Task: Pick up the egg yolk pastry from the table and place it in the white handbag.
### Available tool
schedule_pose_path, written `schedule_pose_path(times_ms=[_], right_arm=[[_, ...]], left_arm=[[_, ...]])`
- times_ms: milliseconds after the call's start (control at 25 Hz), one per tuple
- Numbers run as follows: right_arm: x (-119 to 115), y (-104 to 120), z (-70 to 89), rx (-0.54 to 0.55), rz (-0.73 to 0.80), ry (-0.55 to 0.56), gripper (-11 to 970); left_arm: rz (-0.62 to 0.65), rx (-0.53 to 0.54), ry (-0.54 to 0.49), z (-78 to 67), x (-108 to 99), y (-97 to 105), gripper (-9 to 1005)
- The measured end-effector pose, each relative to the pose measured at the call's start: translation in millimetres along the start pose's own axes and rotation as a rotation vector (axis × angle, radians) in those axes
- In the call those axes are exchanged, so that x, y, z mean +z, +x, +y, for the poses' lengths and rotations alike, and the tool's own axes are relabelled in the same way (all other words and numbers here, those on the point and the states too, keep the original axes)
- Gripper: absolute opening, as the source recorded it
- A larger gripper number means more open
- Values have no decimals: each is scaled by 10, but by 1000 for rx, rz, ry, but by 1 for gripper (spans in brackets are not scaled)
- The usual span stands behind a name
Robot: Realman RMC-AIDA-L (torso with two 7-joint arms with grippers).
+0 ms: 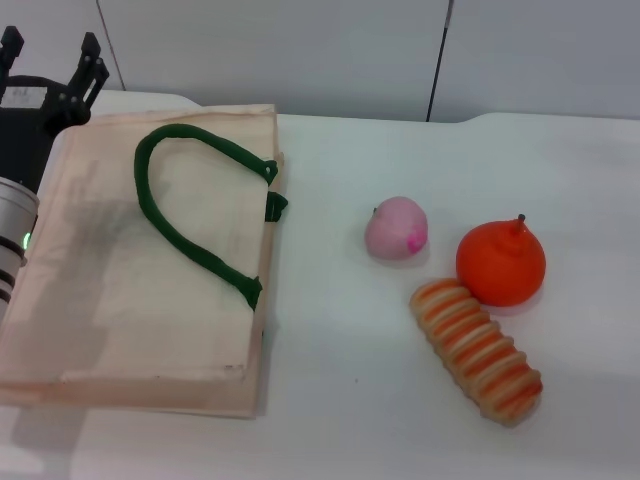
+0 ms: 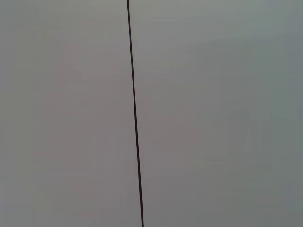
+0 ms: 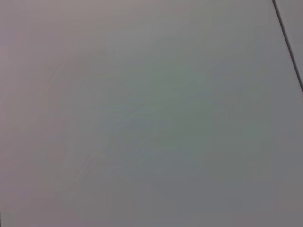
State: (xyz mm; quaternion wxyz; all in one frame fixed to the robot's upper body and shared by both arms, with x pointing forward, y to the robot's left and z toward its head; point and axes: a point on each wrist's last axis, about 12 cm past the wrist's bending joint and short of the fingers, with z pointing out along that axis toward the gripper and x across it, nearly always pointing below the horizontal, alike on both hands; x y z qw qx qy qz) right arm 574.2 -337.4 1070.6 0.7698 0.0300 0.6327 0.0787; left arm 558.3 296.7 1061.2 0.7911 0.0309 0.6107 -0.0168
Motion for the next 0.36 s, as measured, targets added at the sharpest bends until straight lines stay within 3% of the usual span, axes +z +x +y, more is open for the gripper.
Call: schedule_pose_path(times_ms=[360], right_arm=[[-3,2,3,3,1,-2,894]], left_arm=[[-36,-2,-7,24,-58,-31,878]])
